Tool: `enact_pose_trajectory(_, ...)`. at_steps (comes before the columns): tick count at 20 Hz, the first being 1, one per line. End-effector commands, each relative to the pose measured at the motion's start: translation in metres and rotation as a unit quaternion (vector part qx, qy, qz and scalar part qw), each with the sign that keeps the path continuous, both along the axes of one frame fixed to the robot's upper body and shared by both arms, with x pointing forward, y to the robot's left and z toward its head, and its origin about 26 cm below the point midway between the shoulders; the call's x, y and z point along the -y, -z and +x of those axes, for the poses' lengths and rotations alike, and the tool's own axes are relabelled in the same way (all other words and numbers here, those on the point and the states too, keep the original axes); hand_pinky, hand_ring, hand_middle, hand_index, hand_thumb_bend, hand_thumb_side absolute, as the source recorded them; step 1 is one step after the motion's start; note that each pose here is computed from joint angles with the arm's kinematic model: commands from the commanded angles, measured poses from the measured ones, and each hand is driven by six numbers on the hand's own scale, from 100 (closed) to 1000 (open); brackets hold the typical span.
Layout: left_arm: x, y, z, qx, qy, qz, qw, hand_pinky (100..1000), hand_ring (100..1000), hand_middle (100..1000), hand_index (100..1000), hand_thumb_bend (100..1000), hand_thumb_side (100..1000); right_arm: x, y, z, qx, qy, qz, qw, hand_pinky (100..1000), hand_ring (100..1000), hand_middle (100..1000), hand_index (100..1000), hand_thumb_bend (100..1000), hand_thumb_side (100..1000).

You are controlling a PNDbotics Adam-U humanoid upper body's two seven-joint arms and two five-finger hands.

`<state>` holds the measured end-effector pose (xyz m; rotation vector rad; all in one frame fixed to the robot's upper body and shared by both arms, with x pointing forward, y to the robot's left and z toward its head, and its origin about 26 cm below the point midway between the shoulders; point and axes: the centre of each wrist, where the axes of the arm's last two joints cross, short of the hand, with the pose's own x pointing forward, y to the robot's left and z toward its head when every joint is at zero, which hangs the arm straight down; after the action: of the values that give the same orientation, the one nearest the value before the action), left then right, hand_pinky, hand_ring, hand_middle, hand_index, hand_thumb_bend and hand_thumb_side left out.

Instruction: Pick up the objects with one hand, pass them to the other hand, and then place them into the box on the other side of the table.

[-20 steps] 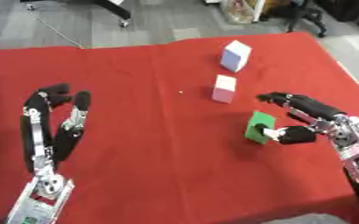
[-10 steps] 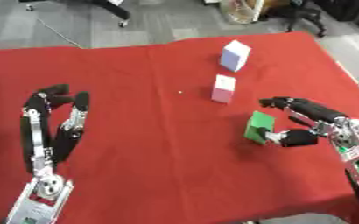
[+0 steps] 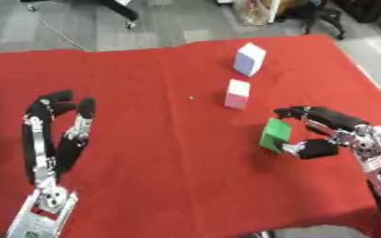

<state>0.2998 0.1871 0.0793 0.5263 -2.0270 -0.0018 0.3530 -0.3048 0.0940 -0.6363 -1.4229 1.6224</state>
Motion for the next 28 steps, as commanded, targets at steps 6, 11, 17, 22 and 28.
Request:
enact_pose_trajectory(6, 0.0012, -0.0054, 0.0, 0.011, 0.004, 0.002, 1.0, 740, 592, 590, 678, 669, 740, 0.0071, -0.0139, 0.0009, 0.02, 0.01, -0.027, 0.999, 900, 871, 786, 987, 201, 688)
enact_pose_trajectory(11, 0.0013, -0.0056, -0.0002, 0.011, 0.004, 0.002, 1.0, 740, 592, 592, 678, 669, 740, 0.0058, -0.0123, 0.0015, 0.027, 0.014, -0.044, 0.999, 897, 866, 770, 984, 189, 650)
enact_pose_trajectory(17, 0.0015, -0.0059, -0.0003, 0.011, 0.004, 0.002, 1.0, 740, 591, 592, 677, 669, 740, 0.0043, -0.0091, 0.0028, 0.032, 0.016, -0.062, 0.997, 894, 861, 732, 981, 187, 618)
enact_pose_trajectory(22, 0.0016, -0.006, -0.0004, 0.011, 0.004, 0.002, 1.0, 740, 588, 591, 677, 670, 740, 0.0028, -0.0063, 0.0037, 0.039, 0.014, -0.07, 0.997, 890, 848, 704, 969, 182, 579)
enact_pose_trajectory(28, 0.0015, -0.0062, -0.0007, 0.01, 0.003, 0.001, 1.0, 740, 588, 591, 677, 669, 740, 0.0019, -0.0085, 0.0031, 0.096, 0.014, -0.035, 0.995, 855, 768, 489, 852, 102, 374)
